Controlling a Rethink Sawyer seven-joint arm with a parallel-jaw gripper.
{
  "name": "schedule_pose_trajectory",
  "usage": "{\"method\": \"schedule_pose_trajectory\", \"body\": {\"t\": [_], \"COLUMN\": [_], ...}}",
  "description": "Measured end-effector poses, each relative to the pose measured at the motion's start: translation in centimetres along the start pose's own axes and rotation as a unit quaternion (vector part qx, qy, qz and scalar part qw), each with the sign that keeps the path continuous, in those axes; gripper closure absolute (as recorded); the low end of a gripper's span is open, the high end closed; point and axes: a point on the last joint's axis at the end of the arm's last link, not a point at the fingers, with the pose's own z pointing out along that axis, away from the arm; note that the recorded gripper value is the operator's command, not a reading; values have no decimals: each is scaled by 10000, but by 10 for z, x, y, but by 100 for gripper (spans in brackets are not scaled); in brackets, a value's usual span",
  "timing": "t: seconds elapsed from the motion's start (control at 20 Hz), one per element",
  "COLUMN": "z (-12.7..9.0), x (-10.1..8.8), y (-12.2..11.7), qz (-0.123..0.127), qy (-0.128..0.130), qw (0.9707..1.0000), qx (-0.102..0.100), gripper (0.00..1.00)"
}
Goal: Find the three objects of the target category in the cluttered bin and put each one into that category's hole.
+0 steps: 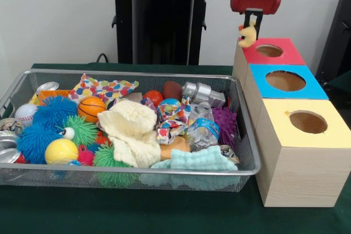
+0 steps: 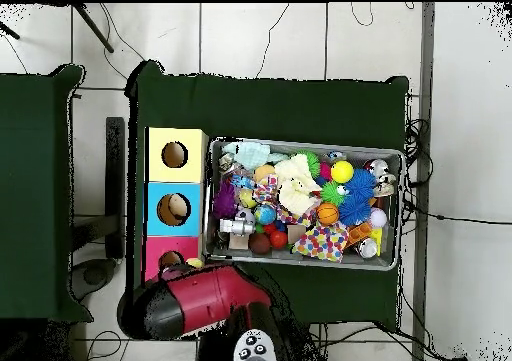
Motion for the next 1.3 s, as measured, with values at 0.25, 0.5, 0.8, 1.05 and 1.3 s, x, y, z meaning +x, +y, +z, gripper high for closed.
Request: {"method": "schedule_pose_trajectory", "body": {"t": [0.25,0.5,0.8,1.05,1.3], "z": [16,21,22,22,21], "x": [18,27,33,32,30], "y": [16,22,24,24,25], "qz": [-222,-319,-383,-265,-117], "qy": [-81,-296,-496,-486,-413], "qw": [9997,9990,9980,9984,9990], "qx": [-29,30,121,132,132], "gripper": [100,100,100,100,100]}}
